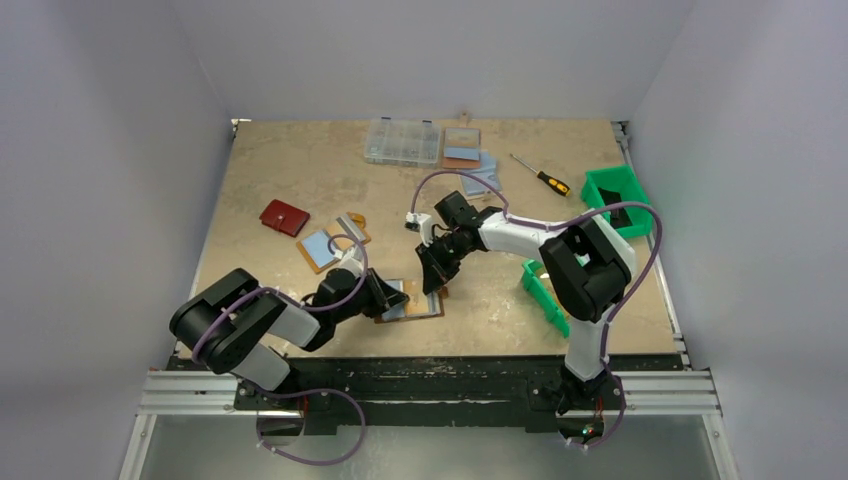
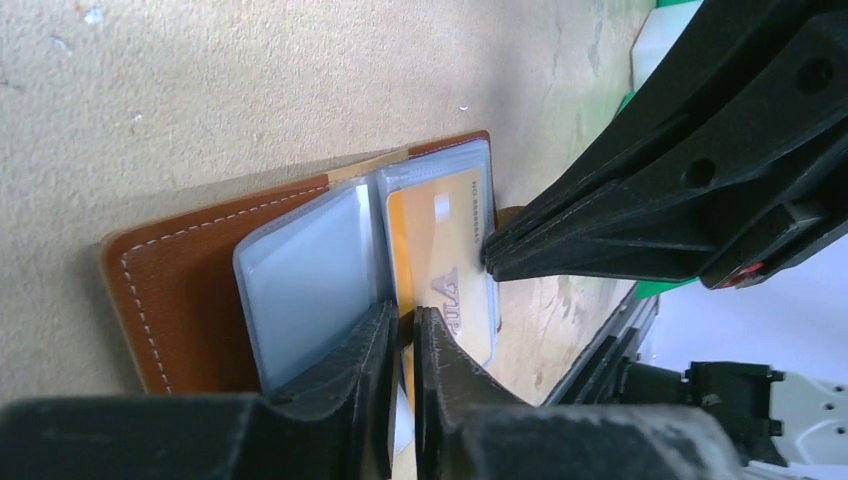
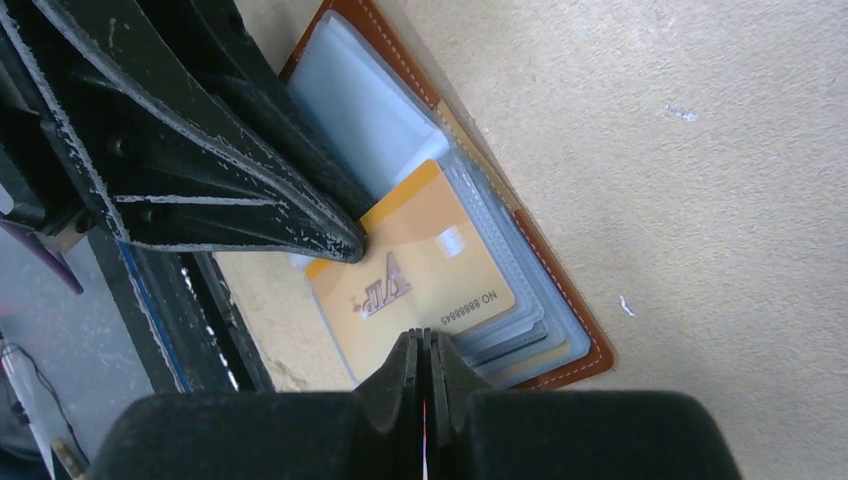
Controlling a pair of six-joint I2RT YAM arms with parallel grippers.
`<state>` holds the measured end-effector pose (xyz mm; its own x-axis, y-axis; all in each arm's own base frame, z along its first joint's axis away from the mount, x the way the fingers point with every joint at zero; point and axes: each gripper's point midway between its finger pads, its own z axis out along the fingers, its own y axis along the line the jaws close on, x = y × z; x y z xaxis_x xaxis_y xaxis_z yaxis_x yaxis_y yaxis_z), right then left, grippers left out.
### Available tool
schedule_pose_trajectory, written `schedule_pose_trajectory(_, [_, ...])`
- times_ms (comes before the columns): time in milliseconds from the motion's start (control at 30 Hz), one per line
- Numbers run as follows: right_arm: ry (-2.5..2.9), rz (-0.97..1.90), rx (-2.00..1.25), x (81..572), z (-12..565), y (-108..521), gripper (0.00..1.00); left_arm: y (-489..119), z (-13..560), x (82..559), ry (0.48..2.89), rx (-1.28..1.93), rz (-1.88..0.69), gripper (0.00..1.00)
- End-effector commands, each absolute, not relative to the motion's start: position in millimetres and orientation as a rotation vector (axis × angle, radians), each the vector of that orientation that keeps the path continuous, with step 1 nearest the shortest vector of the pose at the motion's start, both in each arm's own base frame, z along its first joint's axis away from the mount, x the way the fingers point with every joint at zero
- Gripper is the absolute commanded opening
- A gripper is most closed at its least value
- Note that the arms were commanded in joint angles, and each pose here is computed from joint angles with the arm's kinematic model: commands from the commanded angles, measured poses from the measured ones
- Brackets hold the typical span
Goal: Take the credit cards out of the card holder
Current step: Remove the credit card from the card holder.
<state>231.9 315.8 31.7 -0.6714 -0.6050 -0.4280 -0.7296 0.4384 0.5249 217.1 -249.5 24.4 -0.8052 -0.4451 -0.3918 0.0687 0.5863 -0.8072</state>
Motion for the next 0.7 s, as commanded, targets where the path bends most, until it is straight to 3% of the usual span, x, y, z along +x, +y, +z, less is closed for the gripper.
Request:
schedule_pose_trajectory(0, [2.549,0.879,-1.187,238.1,-3.5,316.3,0.0,-261.9,44.4,211.4,2.181,-0.288,-1.317,0.06])
schedule_pose_trajectory(167, [2.581,0.941,-1.112,238.3,-2.3,315.2,0.0,-262.2,52.5,213.0,2.148,-0.3,-1.343,0.05])
schedule_pose_trajectory(300, [2.556,1.186,-1.148,216.2,10.6,329.2,0.0,-267.0,59.4,212.4,2.126,-0.285,-1.39,0.19])
schedule_pose_trajectory(467, [2.611,1.009,-1.084,232.1,-2.0,316.9,0.0,-269.1,61.8,210.2,2.106,-0.298,-1.437,0.24])
schedule_pose_trajectory(567, [2.594,1.263,-1.115,209.4,11.7,330.0,0.0,-269.9,62.5,208.1,2.093,-0.315,-1.473,0.2])
schedule_pose_trajectory(667, [2.612,1.141,-1.117,216.9,4.9,325.5,0.0,-270.1,65.6,207.7,2.067,-0.336,-1.51,0.05])
